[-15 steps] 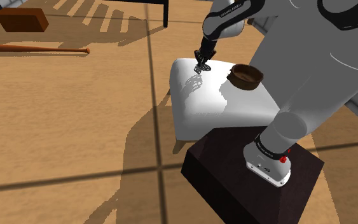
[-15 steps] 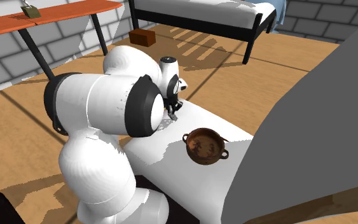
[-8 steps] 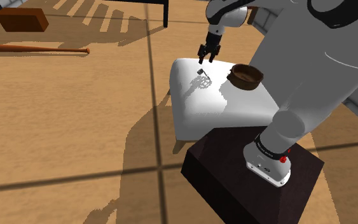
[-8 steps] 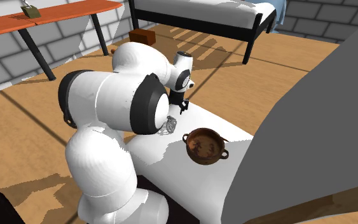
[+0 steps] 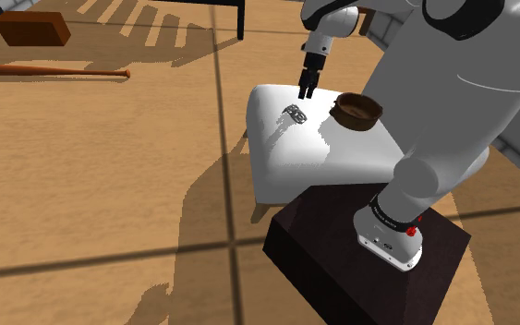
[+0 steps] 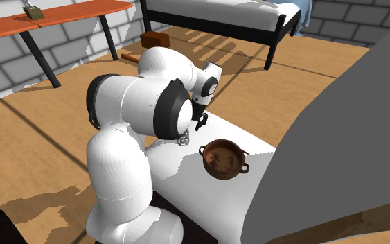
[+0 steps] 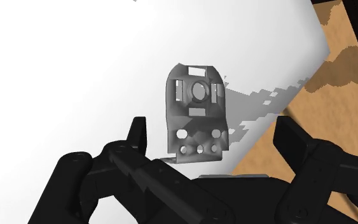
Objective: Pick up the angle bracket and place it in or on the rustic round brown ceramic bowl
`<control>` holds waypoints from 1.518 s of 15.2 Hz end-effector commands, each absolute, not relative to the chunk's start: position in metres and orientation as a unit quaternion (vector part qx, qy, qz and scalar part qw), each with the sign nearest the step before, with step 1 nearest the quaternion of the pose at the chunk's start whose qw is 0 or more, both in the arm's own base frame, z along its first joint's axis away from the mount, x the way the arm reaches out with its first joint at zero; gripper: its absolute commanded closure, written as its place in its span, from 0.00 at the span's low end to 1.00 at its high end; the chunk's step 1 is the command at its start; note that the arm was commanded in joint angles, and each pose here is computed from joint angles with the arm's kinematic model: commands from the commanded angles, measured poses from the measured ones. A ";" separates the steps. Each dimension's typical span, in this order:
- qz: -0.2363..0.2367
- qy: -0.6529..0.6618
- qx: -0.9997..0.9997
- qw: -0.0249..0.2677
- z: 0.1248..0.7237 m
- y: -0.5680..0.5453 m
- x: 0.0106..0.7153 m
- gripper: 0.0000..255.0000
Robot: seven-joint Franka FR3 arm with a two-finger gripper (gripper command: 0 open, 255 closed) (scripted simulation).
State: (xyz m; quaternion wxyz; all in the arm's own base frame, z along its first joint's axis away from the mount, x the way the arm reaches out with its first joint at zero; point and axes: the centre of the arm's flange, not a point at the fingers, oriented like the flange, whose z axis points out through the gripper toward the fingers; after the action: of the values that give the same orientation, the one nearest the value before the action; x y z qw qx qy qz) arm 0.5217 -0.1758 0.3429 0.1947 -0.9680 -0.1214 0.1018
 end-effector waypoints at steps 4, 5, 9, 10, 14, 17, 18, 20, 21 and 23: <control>0.102 -0.122 -0.968 0.195 0.330 -0.171 0.519 0.00; 0.102 -0.122 -0.968 0.195 0.330 -0.171 0.519 0.00; 0.102 -0.122 -0.968 0.195 0.330 -0.171 0.519 0.00; 0.102 -0.122 -0.968 0.195 0.330 -0.171 0.519 1.00; 0.102 -0.122 -0.968 0.195 0.330 -0.171 0.519 1.00; 0.102 -0.122 -0.968 0.195 0.330 -0.171 0.519 1.00; 0.102 -0.122 -0.968 0.195 0.330 -0.171 0.519 1.00; 0.102 -0.122 -0.968 0.195 0.330 -0.171 0.519 0.00; 0.139 -0.105 -0.976 0.128 0.330 -0.141 0.535 0.00; 0.205 -0.072 -0.976 0.004 0.315 -0.088 0.564 0.00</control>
State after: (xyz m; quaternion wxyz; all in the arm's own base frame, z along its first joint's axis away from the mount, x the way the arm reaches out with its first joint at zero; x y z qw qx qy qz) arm 0.5514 -0.1128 0.3198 0.0736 -0.9763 -0.0984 0.1784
